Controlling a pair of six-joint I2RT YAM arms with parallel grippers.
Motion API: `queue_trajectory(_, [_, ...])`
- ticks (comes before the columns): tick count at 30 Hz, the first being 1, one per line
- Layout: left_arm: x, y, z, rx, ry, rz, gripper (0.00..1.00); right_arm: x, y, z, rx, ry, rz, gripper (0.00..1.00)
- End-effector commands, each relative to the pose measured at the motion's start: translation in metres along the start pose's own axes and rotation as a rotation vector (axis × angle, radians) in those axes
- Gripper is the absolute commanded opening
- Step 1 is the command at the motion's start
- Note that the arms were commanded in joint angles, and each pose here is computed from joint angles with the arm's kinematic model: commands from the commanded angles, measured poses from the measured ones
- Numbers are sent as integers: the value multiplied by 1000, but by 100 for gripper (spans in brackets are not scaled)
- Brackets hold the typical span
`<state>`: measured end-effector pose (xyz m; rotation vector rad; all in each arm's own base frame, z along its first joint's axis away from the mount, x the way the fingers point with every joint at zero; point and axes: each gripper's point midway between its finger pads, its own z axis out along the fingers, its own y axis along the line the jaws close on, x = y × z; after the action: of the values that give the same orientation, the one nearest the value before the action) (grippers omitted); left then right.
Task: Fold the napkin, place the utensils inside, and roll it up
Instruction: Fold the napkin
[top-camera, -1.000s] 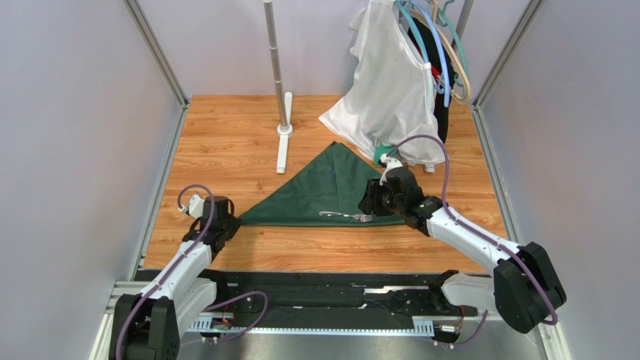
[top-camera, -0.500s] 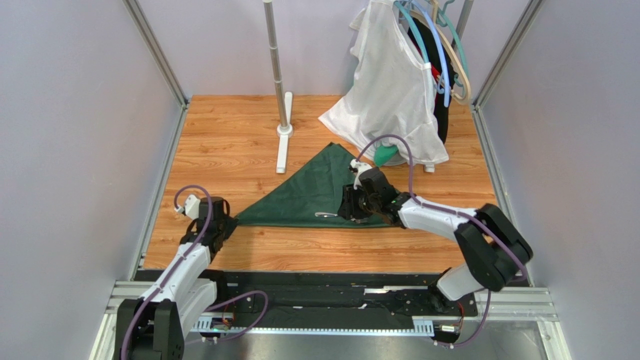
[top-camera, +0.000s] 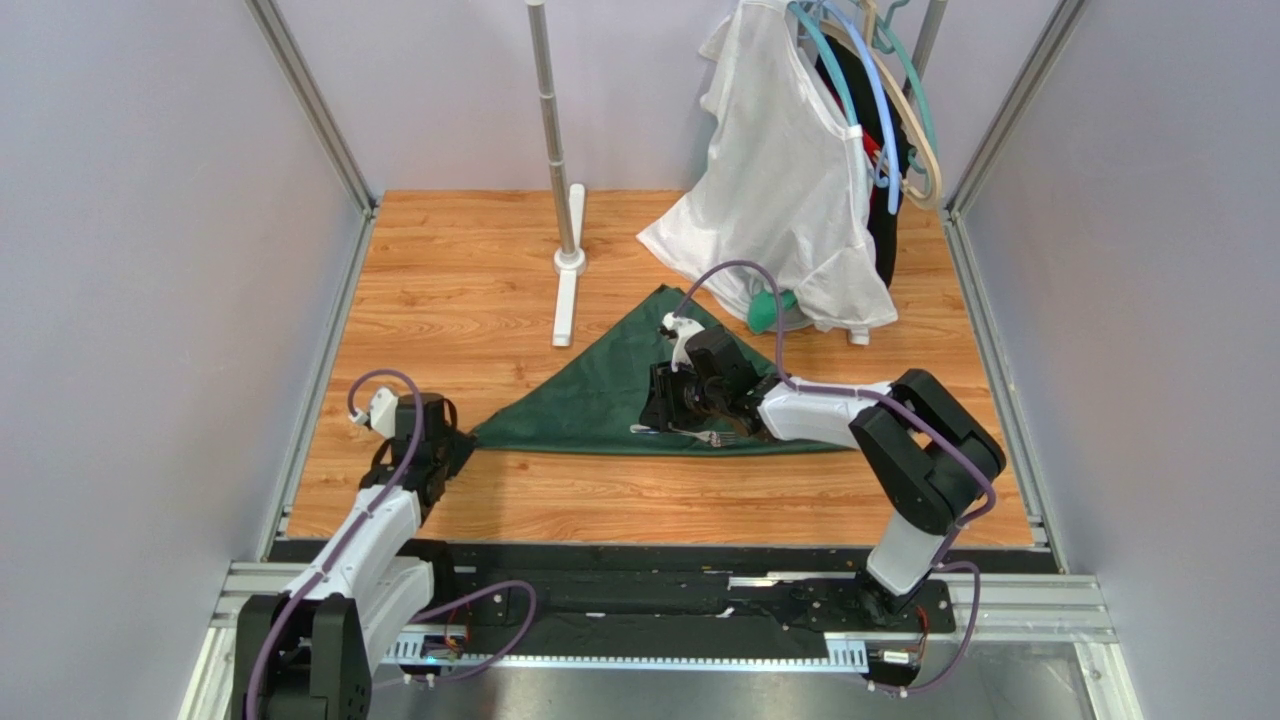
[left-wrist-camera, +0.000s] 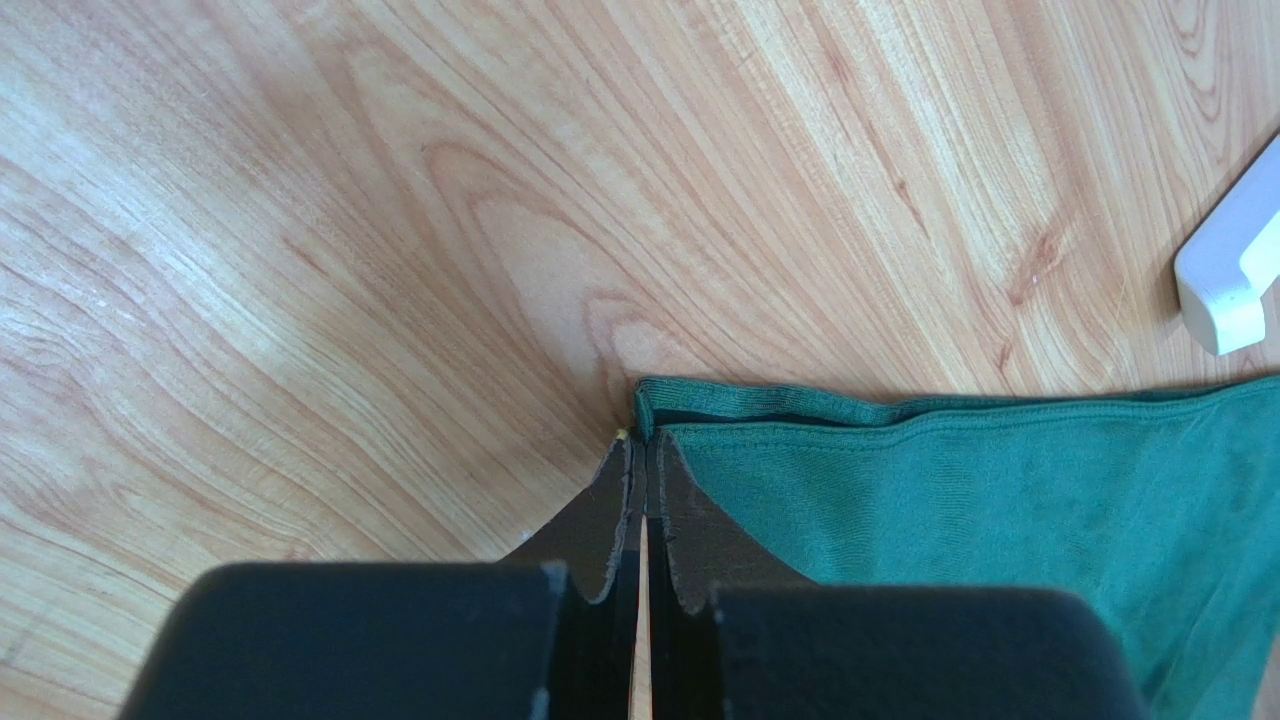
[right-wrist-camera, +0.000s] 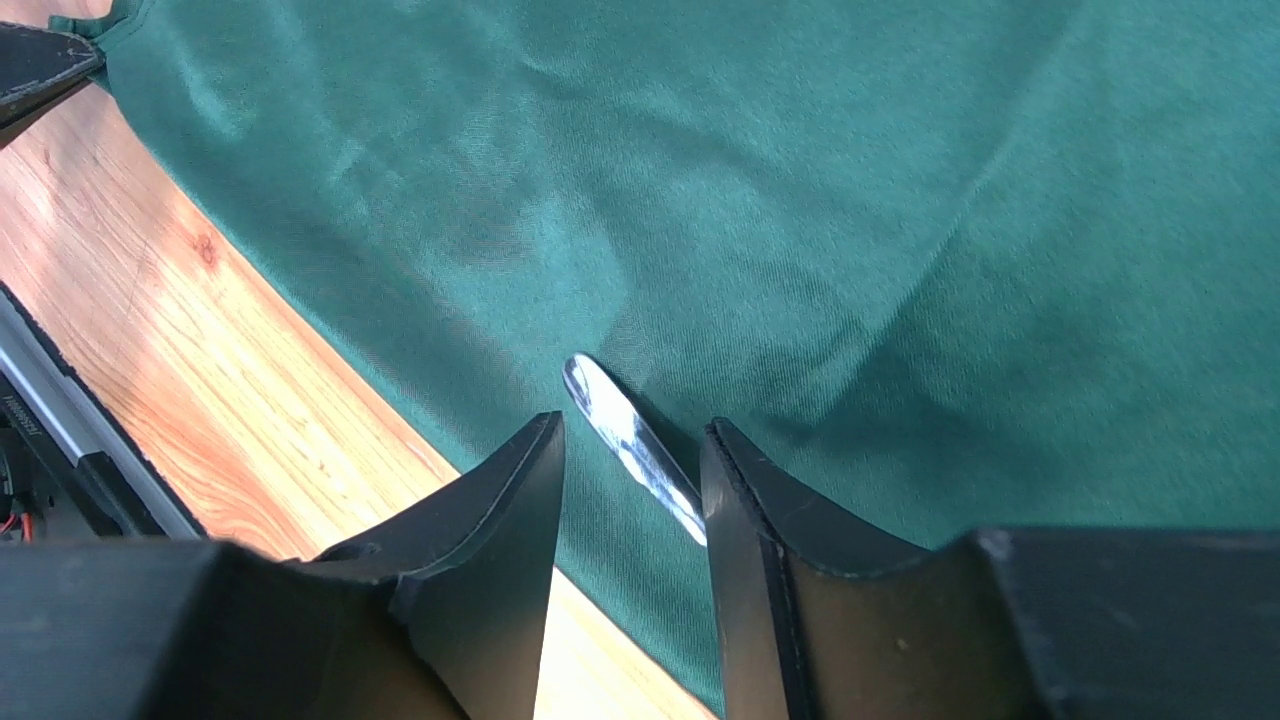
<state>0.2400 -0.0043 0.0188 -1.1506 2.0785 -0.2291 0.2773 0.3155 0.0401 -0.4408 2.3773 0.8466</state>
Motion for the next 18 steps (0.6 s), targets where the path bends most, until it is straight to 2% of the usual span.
queue_trajectory(1, [1,2,3,6,4,13,0,-18,16,8,-60,-37,-51,42])
queue_trajectory(18, [1,2,3,9,9,9,0,7,27,11,-83,31,-71,39])
